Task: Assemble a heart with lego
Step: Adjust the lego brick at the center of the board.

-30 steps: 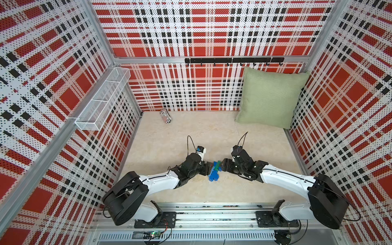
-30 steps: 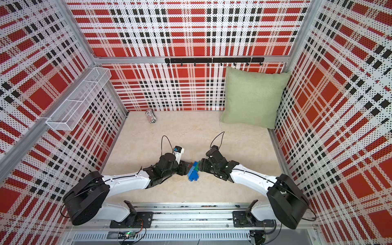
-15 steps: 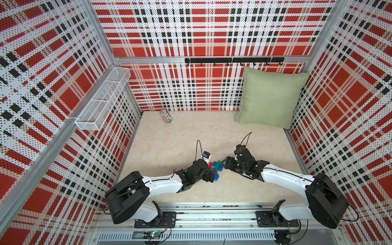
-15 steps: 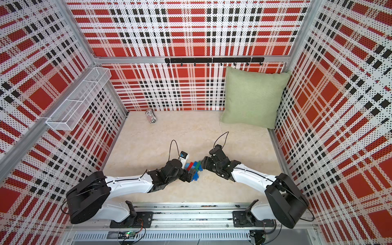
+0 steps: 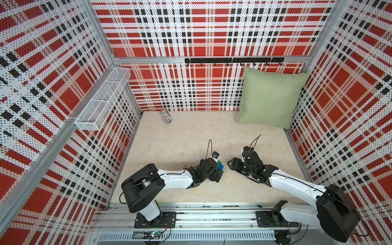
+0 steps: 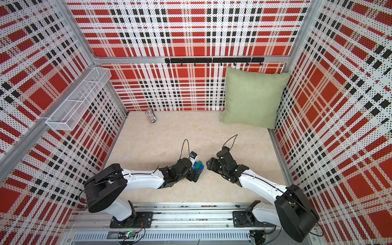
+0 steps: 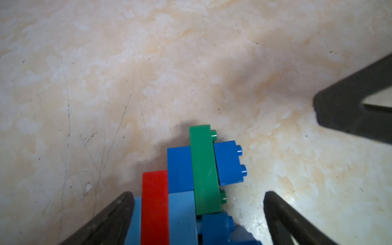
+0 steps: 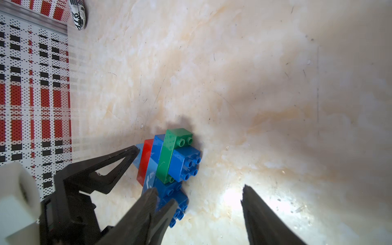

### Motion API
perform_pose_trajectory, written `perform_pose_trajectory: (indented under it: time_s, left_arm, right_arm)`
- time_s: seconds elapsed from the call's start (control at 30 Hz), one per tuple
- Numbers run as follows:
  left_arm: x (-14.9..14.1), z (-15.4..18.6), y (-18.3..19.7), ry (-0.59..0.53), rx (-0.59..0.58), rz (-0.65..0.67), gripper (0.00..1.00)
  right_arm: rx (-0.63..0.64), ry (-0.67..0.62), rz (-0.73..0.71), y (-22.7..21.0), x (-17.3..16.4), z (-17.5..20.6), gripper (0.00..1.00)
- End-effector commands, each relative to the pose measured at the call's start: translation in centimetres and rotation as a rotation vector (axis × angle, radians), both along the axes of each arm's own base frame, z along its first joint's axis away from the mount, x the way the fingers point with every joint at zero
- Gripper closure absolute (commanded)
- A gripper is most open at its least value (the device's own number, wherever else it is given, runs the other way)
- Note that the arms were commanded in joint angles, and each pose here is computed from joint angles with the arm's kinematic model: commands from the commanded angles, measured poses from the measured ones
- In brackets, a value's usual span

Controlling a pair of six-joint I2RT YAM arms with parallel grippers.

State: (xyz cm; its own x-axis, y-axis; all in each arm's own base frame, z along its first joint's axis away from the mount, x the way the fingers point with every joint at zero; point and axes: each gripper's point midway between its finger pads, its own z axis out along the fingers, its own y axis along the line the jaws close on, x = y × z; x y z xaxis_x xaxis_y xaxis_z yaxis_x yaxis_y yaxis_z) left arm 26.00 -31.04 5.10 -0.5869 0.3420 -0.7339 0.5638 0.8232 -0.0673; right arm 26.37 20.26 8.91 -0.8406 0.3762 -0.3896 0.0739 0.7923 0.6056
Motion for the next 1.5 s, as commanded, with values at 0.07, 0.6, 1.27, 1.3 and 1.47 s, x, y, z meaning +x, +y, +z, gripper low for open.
perform_pose_trajectory:
  time_s: [0.07, 0.6, 1.27, 1.3, 1.47]
  left_arm:
    - [-0.4, -1.5, 2.1, 0.032, 0.105, 0.042, 0.01]
    - [1.8, -1.7, 1.5, 0.082, 0.145, 0.022, 0.01]
    - [4.6, 0.5, 1.9, 0.09, 0.11, 0.09, 0.42]
    - [4.7, 0.8, 1.9, 0.091, 0.093, 0.095, 0.42]
    - [6.0, 3.6, 2.2, 0.083, -0.049, 0.136, 0.42]
  right_arm:
    - [-0.009, 0.003, 0.003, -0.5, -0.3, -0.4, 0.33]
    - [-0.014, -0.014, 0.02, -0.6, -0.5, -0.4, 0.33]
    - [0.006, -0.037, 0.018, -0.7, -0.7, 0.2, 0.34]
    - [0.008, -0.037, 0.022, -0.6, -0.7, 0.3, 0.34]
    - [-0.004, -0.05, 0.039, -0.5, -0.5, 1.0, 0.34]
